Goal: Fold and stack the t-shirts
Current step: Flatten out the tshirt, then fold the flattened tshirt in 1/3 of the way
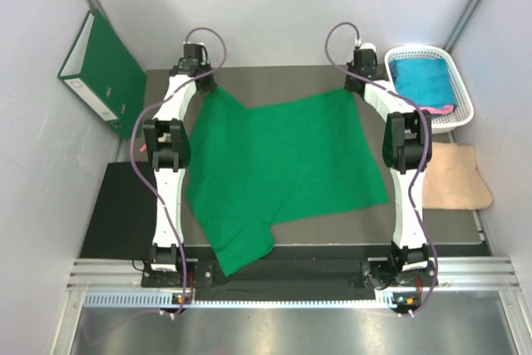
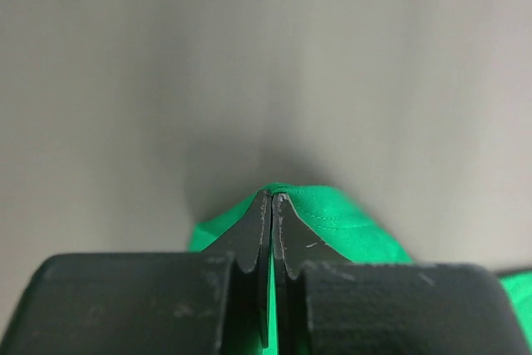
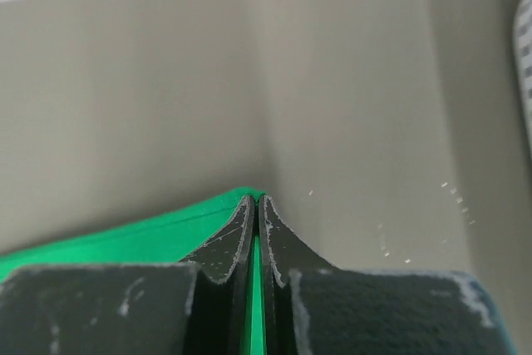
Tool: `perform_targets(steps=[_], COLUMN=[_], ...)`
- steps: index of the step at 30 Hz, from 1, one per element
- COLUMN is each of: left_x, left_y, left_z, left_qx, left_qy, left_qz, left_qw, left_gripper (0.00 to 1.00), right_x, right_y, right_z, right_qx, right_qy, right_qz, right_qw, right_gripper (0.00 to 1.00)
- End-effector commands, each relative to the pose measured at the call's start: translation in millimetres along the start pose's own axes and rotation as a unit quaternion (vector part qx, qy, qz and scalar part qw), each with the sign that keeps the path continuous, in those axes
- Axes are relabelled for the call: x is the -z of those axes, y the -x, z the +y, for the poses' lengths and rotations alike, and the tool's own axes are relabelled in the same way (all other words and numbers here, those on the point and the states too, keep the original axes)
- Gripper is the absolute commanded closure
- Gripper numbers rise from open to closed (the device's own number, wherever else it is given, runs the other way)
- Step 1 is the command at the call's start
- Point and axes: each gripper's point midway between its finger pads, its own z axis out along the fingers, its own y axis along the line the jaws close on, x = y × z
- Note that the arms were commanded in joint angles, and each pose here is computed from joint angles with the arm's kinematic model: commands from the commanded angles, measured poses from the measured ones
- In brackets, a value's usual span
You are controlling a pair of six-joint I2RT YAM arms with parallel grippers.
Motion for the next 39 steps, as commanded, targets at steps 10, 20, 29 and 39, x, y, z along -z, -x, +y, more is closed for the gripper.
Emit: perform_targets(steps=[10,20,29,39], left_x=[91,109,169,217], left_y=[121,57,25,-32], left_z=[7,-6,-1,-3], left_qx=[0.065,0.083,0.096,0.106], left_qy=[-0.044,-0.058,-0.033,-0.003], left_qz=[-0.16,-0.046,-0.006,0.046], left_qw=[0.984,0.994,0.995,0.993], left_gripper=[1.0,1.0,1.0,1.0], right_x=[34,57,79,111], right_y=[40,51,51,42], right_z=[-15,-16,-15,-15], right_qx=[-0.058,-0.056,-0.048,-0.052], right_qy=[-0.004,0.002,0.02,0.035], right_qz=[-0.027,-0.028,-0.023,-0.019], right_qw=[0.998,0.998,0.998,0.998], right_gripper=[1.0,1.0,1.0,1.0])
